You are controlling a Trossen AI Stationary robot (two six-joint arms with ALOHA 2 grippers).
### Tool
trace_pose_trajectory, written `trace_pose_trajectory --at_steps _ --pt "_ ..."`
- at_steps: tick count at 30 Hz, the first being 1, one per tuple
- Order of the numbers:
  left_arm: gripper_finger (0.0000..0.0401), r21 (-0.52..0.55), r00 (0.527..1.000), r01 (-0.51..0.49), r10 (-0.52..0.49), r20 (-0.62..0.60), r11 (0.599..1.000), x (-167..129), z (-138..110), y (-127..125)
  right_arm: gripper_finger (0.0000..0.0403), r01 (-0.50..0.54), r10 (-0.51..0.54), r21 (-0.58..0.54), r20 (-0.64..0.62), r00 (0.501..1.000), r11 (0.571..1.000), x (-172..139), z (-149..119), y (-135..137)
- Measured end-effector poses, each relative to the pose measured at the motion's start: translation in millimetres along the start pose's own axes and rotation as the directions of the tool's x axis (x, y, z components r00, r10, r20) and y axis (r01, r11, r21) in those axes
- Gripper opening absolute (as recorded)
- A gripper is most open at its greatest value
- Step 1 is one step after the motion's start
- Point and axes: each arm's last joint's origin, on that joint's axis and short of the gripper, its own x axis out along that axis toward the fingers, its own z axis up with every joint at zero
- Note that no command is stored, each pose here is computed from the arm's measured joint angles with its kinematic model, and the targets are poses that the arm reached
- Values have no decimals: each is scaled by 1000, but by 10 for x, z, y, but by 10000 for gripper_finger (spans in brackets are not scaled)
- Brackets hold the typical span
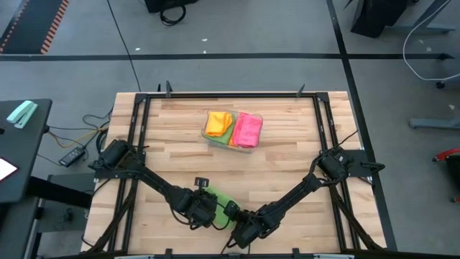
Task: Fold microfiber towels
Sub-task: Fold the green microfiber cloth
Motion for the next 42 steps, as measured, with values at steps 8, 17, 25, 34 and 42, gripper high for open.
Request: trace_pose_trajectory --at_steps 8,17,25,34,42 --pt "44 1 1000 1 -1 4 1000 4 8 7 69 -65 63 47 32 998 997 18 -3 3" --pt "40 77 996 20 -26 81 997 -48 104 4 12 -175 173 106 32 984 979 -77 -31 -20" --pt "23 119 983 48 -68 172 992 -365 188 44 15 -391 391 204 43 919 897 -448 -1 -112" --pt "27 116 948 94 -124 294 989 -368 300 -49 16 -628 626 297 117 771 719 -790 -5 -129" --pt "21 136 954 91 -125 274 987 -284 272 -142 16 -701 676 312 202 708 641 -765 -66 -319"
